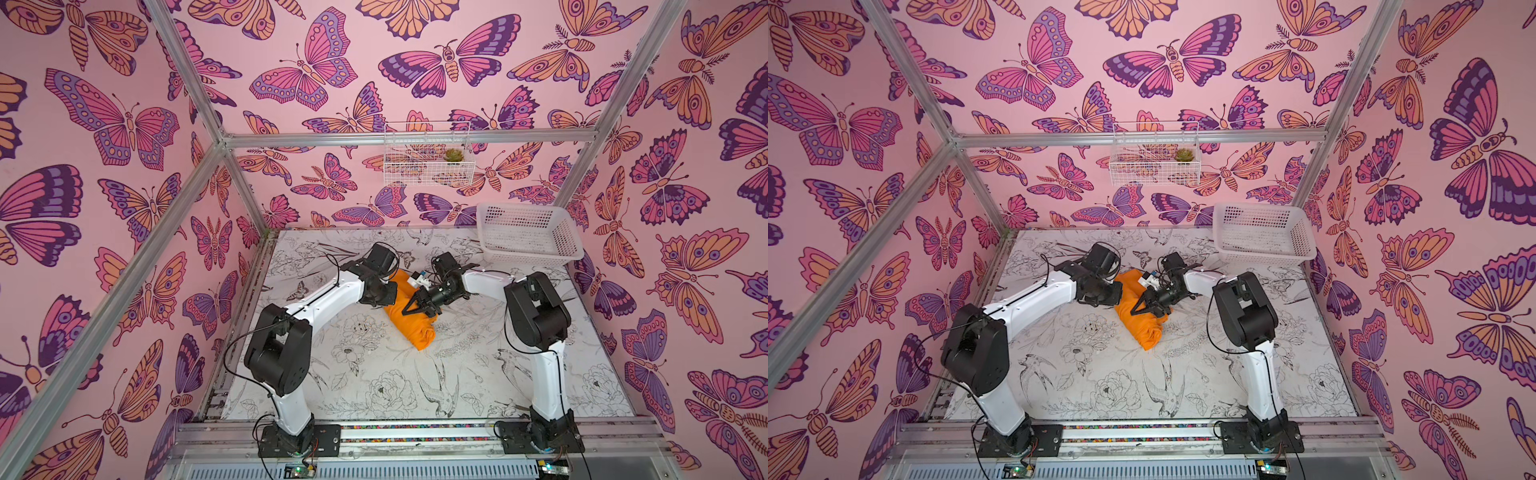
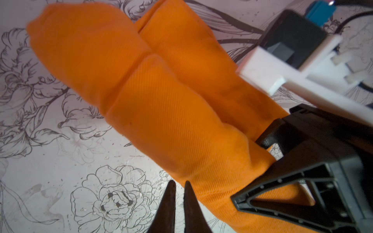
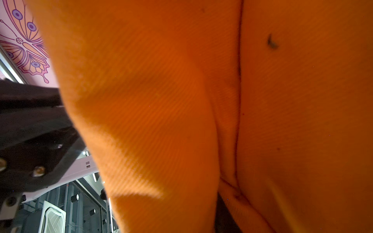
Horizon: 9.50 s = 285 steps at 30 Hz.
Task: Roll up the long pants
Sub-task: Roll the long pant at the center of the board, then pick up the long pant at the center of the board, then place the long pant in the bin.
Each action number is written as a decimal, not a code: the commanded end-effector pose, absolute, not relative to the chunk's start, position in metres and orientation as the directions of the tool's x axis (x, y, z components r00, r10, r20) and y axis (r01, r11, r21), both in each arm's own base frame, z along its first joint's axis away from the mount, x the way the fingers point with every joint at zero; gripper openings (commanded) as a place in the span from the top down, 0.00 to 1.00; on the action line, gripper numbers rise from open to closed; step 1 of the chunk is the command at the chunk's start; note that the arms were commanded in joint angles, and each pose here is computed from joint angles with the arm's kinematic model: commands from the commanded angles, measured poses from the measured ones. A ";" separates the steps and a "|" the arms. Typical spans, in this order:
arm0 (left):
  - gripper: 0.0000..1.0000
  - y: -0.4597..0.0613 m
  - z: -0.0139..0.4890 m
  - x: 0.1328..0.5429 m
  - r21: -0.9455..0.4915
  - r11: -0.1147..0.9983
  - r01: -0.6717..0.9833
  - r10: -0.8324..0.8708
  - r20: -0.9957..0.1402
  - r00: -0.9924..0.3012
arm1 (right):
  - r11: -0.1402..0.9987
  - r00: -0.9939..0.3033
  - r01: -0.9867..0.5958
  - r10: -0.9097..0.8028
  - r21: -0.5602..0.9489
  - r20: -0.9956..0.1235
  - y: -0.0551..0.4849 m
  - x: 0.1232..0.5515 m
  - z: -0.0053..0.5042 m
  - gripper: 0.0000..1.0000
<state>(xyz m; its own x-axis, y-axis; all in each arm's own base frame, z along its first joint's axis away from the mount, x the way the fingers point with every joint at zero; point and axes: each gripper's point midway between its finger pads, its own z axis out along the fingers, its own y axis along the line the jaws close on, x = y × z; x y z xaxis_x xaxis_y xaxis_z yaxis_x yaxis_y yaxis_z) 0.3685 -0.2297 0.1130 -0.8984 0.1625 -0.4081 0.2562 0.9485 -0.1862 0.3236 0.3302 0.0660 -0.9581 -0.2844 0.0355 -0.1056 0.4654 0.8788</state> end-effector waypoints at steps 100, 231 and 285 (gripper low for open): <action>0.88 -0.226 -0.054 0.369 -0.413 0.908 0.075 0.116 0.075 -0.990 | 0.497 -0.481 -0.608 -0.851 -0.619 -0.210 0.318 0.328 0.047 0.16; 0.91 -0.245 0.091 0.312 -0.474 0.868 0.150 0.109 -0.113 -0.988 | 0.958 -0.473 0.276 0.205 0.077 -0.857 -0.005 0.626 0.258 0.97; 0.92 -0.244 0.133 0.289 -0.451 0.869 0.204 0.103 -0.239 -0.966 | 0.964 -0.613 0.255 0.223 0.077 -0.758 0.003 0.533 0.256 0.21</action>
